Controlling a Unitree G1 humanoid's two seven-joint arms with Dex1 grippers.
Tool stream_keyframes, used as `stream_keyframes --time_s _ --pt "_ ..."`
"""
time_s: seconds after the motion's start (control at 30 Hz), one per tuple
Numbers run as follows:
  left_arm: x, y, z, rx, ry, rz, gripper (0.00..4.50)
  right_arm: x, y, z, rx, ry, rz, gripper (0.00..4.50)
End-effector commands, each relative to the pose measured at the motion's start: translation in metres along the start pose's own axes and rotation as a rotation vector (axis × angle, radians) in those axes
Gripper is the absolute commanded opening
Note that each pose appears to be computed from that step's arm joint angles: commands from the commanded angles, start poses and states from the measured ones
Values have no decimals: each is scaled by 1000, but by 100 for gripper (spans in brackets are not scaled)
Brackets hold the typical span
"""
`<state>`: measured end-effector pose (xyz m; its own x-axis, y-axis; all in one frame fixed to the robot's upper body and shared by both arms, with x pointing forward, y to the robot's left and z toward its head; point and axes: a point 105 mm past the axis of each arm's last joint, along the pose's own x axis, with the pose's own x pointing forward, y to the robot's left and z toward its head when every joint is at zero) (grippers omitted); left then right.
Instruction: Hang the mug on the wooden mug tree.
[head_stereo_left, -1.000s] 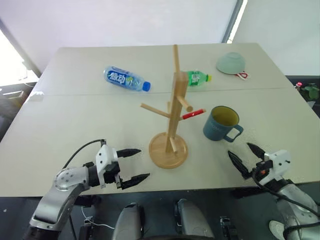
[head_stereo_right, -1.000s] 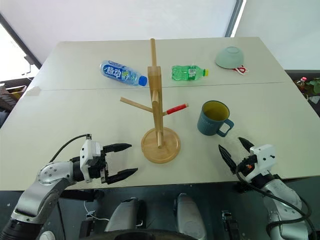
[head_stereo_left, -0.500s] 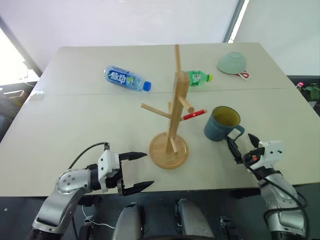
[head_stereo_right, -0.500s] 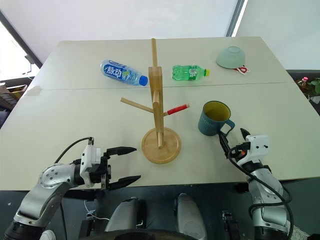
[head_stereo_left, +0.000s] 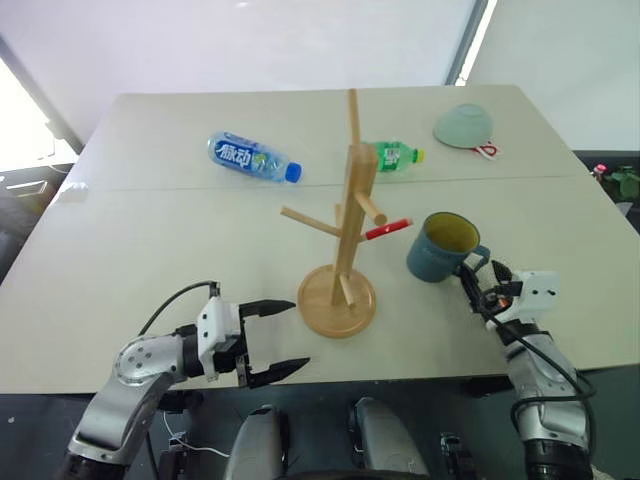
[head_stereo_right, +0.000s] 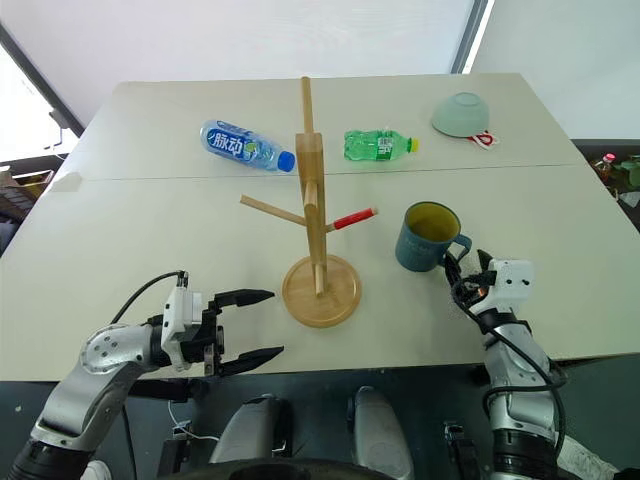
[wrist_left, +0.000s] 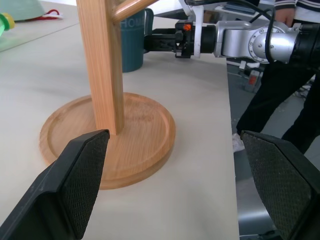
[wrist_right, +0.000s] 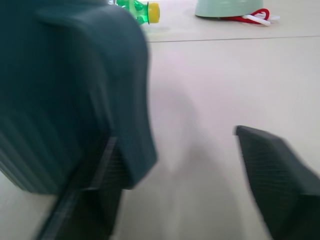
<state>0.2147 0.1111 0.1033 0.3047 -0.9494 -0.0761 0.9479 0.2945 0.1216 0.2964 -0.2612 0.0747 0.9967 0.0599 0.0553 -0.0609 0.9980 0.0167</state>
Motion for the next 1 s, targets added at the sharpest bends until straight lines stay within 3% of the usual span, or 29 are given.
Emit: stream_keyframes --time_s 0.03,0.1,0.27,0.57,0.83,1.0 --pt "3 0 7 33 -21 1 450 1 5 13 -8 -58 33 99" --pt "3 0 7 33 -21 3 450 2 9 18 -15 -73 58 6" --pt "3 3 8 34 -16 9 450 -3 12 34 -91 -97 100 6" --pt "4 13 3 27 8 -13 450 -35 52 72 -679 -69 527 6" --pt "9 23 8 38 -1 -12 450 -18 70 129 -783 -167 735 6" --pt "6 27 12 41 -6 18 450 -8 78 148 -834 -209 815 6"
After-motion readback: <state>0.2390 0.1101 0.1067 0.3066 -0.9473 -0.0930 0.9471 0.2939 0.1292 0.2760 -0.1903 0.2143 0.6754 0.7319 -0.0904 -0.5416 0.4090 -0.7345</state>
